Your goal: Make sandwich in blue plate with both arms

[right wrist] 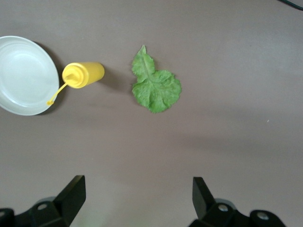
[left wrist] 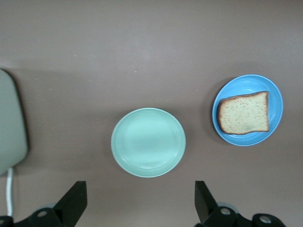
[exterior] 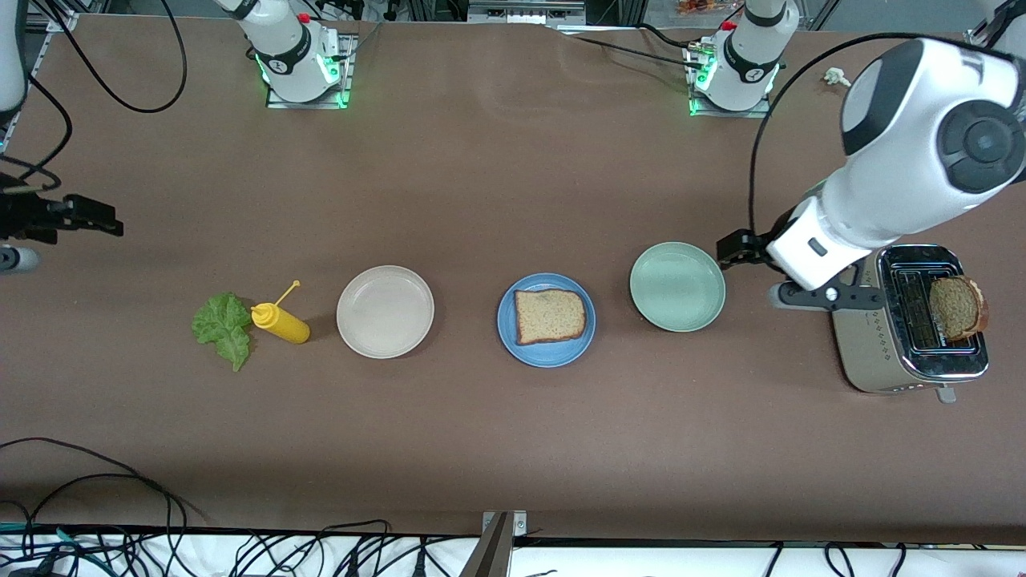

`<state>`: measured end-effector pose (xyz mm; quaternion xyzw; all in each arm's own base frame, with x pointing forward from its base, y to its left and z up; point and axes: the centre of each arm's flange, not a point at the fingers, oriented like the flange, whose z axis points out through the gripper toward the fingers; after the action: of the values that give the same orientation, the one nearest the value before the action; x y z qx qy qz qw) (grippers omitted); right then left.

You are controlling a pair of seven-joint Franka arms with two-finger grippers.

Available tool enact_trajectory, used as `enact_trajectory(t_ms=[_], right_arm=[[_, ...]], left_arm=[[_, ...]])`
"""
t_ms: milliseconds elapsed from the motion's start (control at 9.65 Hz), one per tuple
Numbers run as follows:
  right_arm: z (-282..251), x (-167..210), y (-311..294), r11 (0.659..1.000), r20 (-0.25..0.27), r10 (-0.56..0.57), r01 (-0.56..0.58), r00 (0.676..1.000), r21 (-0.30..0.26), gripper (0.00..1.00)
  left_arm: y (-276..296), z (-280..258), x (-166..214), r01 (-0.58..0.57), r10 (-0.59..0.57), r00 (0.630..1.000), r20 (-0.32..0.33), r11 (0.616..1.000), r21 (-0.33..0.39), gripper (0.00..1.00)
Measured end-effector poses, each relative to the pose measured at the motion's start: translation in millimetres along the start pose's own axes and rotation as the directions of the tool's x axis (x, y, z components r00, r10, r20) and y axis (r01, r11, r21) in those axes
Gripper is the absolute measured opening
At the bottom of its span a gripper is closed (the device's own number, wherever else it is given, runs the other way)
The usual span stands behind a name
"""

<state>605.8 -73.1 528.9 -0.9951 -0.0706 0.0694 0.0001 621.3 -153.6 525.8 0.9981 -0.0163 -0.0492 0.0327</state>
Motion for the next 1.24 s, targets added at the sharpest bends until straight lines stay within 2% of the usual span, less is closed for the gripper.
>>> enact_trajectory(t_ms=[415,622,829,1244], right_arm=[[53,36,9,1.0,0.002,0.004,-0.004,1.0,-0.008,1.0],[82,51,10,1.0,0.008,0.005,-0.005,1.0,0.017,1.0],[106,63,18,1.0,0.006,0.015,-0.015,1.0,0.016,1.0],[183,95,28,0.998,-0.017,0.042,-0.041,0.999,0.041,1.0]], left_arm=[[-38,-29,-22,0.015,-0.015,1.0,0.008,0.999,0.035,1.0],[-59,-45,-40,-0.006,0.006,1.0,-0.006,0.999,0.051,1.0],[-90,-58,-57,-0.029,0.03,0.999,-0.018,0.998,0.063,1.0],[-133,-59,-75,-0.05,0.05,0.999,-0.004,0.997,0.066,1.0]])
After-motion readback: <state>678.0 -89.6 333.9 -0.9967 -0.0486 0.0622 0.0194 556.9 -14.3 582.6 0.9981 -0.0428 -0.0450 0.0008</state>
